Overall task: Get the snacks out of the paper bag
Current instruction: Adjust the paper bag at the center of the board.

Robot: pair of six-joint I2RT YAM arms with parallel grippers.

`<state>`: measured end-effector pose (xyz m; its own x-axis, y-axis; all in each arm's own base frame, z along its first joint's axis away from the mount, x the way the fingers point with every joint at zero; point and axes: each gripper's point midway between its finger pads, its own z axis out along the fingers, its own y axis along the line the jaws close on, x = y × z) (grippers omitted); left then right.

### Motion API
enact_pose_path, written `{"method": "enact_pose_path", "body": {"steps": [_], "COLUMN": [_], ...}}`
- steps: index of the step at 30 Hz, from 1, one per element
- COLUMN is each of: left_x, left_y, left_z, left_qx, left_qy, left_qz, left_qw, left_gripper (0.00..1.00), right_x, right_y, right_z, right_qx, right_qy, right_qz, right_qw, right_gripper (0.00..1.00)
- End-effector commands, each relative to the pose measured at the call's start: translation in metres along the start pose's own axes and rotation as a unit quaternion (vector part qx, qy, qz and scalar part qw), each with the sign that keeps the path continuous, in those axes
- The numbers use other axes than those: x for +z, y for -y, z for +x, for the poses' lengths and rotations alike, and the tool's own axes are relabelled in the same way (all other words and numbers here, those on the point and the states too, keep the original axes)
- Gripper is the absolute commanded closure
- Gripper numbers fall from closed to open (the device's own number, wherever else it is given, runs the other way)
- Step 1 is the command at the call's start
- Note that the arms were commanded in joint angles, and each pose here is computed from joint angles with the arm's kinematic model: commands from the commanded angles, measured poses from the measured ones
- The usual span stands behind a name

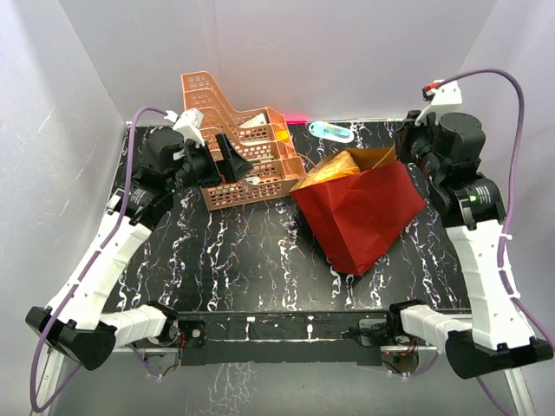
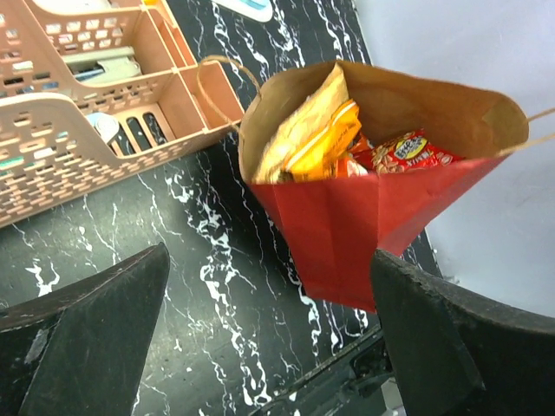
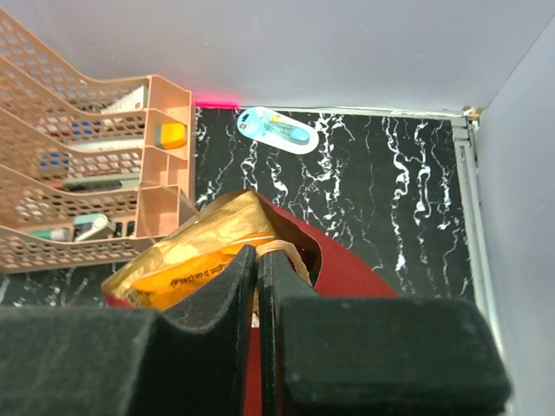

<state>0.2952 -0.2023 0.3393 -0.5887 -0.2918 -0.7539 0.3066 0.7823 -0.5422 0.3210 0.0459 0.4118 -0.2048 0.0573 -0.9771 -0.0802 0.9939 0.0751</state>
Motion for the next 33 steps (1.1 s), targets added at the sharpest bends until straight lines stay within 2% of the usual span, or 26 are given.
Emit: {"method": "enact_pose_path", "body": {"steps": [1,6,9,13,17,25,33], "left_x": [-0.008,-0.001,0.005,0.017,0.031,0.059,0.087], "left_y": [0.012,0.015,0.015,0.015,0.019,0.035,0.035], "left_z": [0.010,0.020,0.025,0.027,0.022,0.014,0.017], "left_qx": [-0.006,-0.018,-0.027,-0.035,-0.044,-0.081,-0.109], "left_qy": [-0.021,-0.048,-0.055,-0.062,-0.070,-0.079,-0.093], "left_qz": [0.035,0.048,0.054,0.058,0.062,0.096,0.105], "left_qw": [0.999,0.998,0.997,0.996,0.995,0.989,0.984], "left_gripper": [0.02,0.02,0.02,0.02,0.02,0.02,0.02], "right_x": [-0.016,-0.026,-0.040,-0.067,-0.085,-0.116,-0.142], "right_y": [-0.014,-0.067,-0.089,-0.103,-0.094,-0.058,-0.008], "right_z": [-0.095,-0.087,-0.070,-0.063,-0.051,-0.034,0.008], "right_qx": [-0.077,-0.046,0.009,0.094,0.158,0.193,0.222], "right_qy": [0.142,0.118,0.098,0.116,0.127,0.151,0.157], "right_qz": [-0.039,-0.188,-0.255,-0.299,-0.278,-0.184,-0.056], "right_qw": [0.986,0.974,0.962,0.943,0.939,0.952,0.961], "right_gripper": [0.93,0.93,0.93,0.93,0.93,0.93,0.93]}}
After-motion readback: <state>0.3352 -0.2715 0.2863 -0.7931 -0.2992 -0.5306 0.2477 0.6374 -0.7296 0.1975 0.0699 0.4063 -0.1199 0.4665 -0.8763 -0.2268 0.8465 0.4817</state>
